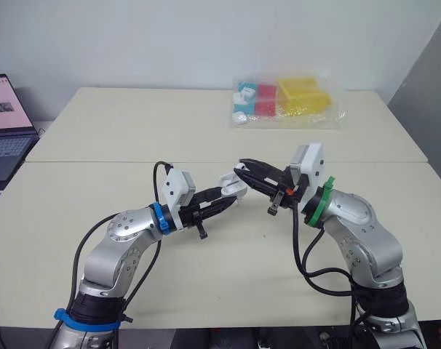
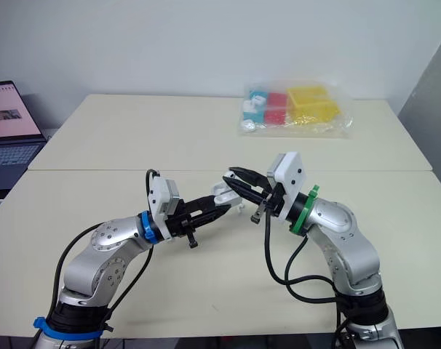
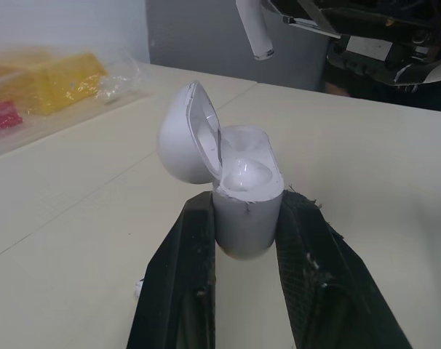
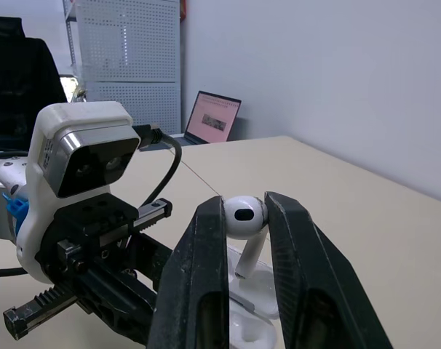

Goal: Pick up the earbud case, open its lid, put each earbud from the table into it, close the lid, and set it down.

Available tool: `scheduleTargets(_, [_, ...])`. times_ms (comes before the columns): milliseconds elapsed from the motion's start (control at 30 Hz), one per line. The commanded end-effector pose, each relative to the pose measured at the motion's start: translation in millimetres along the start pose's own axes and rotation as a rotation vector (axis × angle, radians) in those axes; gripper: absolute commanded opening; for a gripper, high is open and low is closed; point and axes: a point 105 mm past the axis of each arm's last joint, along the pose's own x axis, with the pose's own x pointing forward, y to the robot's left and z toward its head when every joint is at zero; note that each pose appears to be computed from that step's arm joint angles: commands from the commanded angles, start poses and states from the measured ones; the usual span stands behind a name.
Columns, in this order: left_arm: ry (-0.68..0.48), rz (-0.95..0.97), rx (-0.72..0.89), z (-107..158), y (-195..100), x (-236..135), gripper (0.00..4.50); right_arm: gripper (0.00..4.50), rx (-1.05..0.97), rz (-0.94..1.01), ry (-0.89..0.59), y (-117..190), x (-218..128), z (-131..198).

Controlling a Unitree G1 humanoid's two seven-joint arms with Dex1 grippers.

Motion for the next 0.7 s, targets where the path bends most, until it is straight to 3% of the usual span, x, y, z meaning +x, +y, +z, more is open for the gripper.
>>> scheduleTargets(33, [-0.047,-0.021,0.046,17.3,-3.5,1.4,0.78,0.40,-0.025,-0.006,-0.027,2.5,0.6,3.0])
scheduleTargets(700, [-0.049,-0.024,0.048,19.7,-3.3,0.6,0.78,0.40,-0.081,-0.030,0.019,3.0,-4.9,-26.4])
